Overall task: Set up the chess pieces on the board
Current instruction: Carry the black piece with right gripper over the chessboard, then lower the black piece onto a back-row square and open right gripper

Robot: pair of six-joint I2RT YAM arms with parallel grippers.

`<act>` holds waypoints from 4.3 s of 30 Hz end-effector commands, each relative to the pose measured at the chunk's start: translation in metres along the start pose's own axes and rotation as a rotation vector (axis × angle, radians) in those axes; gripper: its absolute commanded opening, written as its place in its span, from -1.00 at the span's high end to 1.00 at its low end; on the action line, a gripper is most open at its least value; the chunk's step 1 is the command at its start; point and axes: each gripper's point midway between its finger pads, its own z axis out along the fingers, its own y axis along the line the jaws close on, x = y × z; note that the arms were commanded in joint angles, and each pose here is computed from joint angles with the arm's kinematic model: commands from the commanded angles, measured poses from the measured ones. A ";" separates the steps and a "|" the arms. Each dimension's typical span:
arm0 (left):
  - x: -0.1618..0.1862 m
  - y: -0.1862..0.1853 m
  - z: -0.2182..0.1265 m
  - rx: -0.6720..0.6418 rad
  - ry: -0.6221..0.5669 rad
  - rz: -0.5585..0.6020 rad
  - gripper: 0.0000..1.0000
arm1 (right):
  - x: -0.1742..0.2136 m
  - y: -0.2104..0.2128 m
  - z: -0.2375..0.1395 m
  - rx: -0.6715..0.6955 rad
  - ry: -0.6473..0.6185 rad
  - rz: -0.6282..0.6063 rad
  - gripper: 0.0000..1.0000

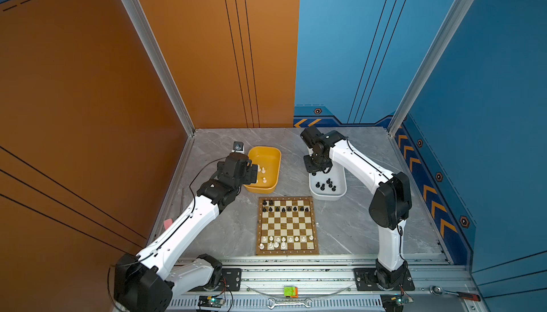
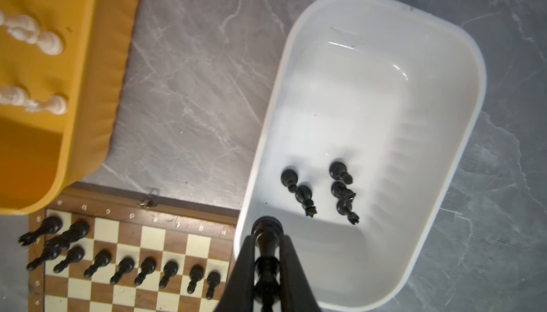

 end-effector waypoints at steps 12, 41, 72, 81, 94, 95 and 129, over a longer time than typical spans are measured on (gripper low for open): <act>0.041 0.018 -0.020 -0.011 0.057 -0.086 -0.95 | 0.053 0.072 -0.006 0.017 0.072 -0.161 0.82; 0.049 0.016 -0.021 0.006 0.085 -0.110 -0.95 | 0.087 0.109 0.071 -0.042 0.173 -0.165 0.82; 0.053 0.024 -0.029 -0.012 0.071 -0.123 -0.95 | 0.092 0.113 0.077 -0.049 0.191 -0.167 0.80; 0.056 0.025 -0.030 -0.013 0.069 -0.132 -0.95 | 0.091 0.114 0.075 -0.047 0.185 -0.172 0.79; 0.054 0.028 -0.035 -0.012 0.055 -0.143 -0.95 | 0.080 0.123 0.073 -0.069 0.161 -0.176 0.79; 0.054 0.028 -0.035 -0.011 0.054 -0.143 -0.95 | 0.080 0.124 0.073 -0.070 0.161 -0.178 0.80; 0.055 0.026 -0.033 -0.016 0.059 -0.155 -0.95 | 0.071 0.120 0.067 -0.084 0.144 -0.173 0.19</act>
